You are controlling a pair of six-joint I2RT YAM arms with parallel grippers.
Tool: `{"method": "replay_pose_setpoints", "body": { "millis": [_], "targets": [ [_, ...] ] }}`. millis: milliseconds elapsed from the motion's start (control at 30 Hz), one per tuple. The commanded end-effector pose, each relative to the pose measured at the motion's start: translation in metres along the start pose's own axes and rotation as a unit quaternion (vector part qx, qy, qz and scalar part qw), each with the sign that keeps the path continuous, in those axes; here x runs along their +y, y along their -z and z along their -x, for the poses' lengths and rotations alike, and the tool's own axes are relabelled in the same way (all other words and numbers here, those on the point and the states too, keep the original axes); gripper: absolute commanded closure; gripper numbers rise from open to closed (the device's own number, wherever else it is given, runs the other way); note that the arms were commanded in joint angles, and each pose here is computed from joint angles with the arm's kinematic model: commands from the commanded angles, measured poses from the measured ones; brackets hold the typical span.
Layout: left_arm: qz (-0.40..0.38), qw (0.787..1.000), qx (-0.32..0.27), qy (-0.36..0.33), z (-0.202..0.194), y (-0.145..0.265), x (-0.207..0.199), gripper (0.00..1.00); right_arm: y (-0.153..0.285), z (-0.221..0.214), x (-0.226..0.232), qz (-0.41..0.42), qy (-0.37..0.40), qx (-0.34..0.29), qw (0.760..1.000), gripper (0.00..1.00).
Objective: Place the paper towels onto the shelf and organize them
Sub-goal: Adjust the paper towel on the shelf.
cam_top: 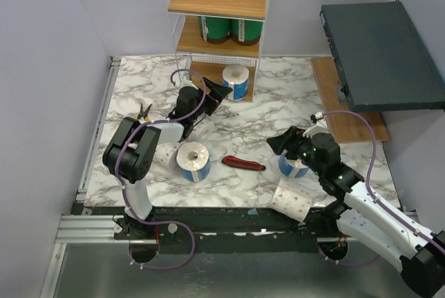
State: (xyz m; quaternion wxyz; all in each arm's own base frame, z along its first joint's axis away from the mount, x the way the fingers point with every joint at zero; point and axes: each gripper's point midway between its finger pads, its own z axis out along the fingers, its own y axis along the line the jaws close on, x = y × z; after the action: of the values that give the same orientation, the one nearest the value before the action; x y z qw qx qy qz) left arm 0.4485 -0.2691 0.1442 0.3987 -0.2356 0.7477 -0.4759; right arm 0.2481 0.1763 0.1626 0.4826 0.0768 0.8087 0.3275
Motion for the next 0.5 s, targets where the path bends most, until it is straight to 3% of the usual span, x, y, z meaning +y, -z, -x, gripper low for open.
{"method": "replay_pose_setpoints", "body": {
  "millis": [0, 267, 467],
  "targets": [
    [-0.106, 0.992, 0.005, 0.073, 0.001, 0.000, -0.048, 0.02, 0.003, 0.011, 0.010, 0.012, -0.005, -0.011, 1.000, 0.31],
    [-0.093, 0.989, -0.017, 0.115, 0.006, -0.018, -0.048, 0.22, 0.001, 0.009, 0.008, 0.009, -0.006, -0.007, 1.000, 0.31],
    [-0.083, 0.986, -0.025, 0.140, -0.001, -0.032, -0.042, 0.51, 0.000, 0.007, 0.004, 0.000, -0.001, -0.008, 1.000, 0.31]
  ]
}}
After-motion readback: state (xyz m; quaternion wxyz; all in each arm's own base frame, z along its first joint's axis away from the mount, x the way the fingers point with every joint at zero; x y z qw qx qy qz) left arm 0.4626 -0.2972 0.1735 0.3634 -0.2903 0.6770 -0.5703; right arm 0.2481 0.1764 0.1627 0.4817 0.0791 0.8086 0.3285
